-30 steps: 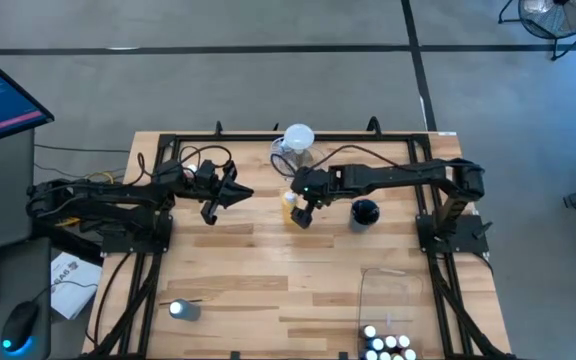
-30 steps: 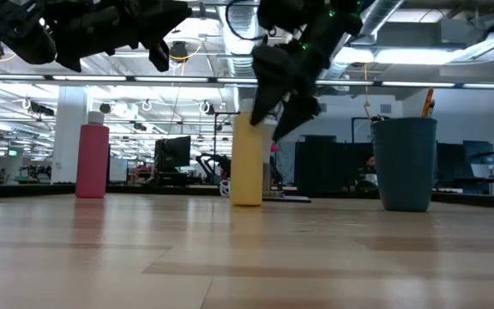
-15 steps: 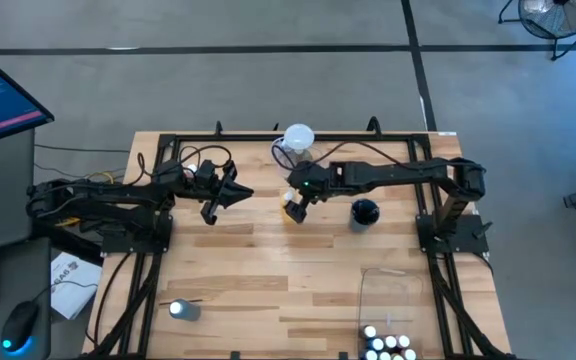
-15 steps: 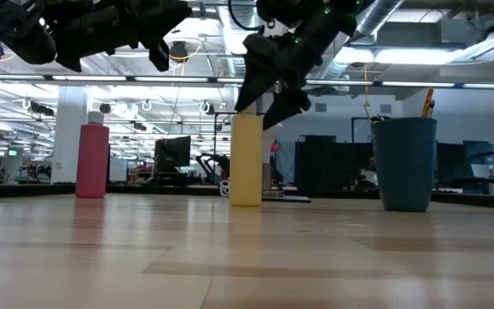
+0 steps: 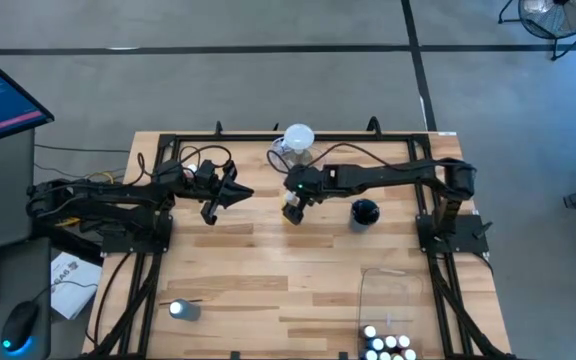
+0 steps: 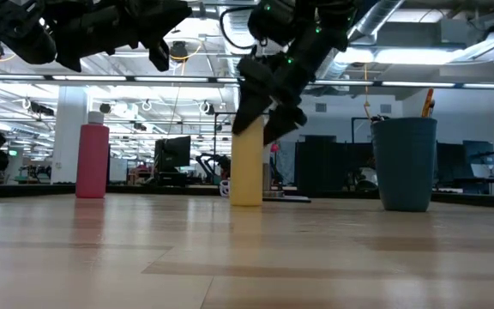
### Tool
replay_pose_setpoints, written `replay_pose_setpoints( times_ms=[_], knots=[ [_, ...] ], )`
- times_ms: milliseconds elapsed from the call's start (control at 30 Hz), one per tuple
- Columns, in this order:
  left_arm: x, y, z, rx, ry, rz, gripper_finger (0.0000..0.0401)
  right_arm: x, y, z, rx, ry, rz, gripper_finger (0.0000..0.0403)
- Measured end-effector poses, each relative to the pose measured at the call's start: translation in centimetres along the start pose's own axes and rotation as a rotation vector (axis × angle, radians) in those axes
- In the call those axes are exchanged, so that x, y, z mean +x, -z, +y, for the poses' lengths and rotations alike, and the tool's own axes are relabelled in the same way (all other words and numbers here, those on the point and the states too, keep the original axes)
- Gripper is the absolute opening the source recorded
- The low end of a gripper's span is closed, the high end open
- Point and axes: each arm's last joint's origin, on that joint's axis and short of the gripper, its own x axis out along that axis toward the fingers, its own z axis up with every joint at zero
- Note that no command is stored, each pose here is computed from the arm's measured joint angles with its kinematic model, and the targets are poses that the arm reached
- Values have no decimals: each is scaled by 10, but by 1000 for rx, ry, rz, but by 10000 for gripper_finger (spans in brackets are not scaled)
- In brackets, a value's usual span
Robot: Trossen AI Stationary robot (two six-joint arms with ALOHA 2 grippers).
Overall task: Pick & Place Paint Supplies
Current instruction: Put the large yellow paint bottle into the bin
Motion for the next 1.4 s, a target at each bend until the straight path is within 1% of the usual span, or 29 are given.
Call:
replay_pose_setpoints(
  times_ms=[133,367,500,600,667,967,1167,1233,1300,1367,1400],
  knots=[
    [0,0,0,0,0,-1,0,7,-3,-2,8,-4,-26,389],
    [0,0,0,2,2,-3,0,18,5,-4,13,18,34,389],
    [0,0,0,2,2,-4,0,17,4,-3,23,14,25,380],
    [0,0,0,2,2,-4,0,15,3,-3,31,13,19,356],
    [0,0,0,2,2,-4,0,14,2,-3,33,9,11,331],
    [0,0,0,2,2,-4,0,13,4,-4,45,24,38,186],
    [0,0,0,2,2,-5,0,1,4,-1,39,23,69,184],
    [0,-1,0,4,3,-7,0,-13,2,1,30,30,95,184],
    [0,-1,0,3,3,-6,0,-25,-9,7,24,32,57,184],
    [0,-1,0,4,3,-7,0,-43,-8,11,-13,91,107,184],
    [0,0,0,1,1,-2,0,-50,-11,15,-27,106,105,184]
  ],
)
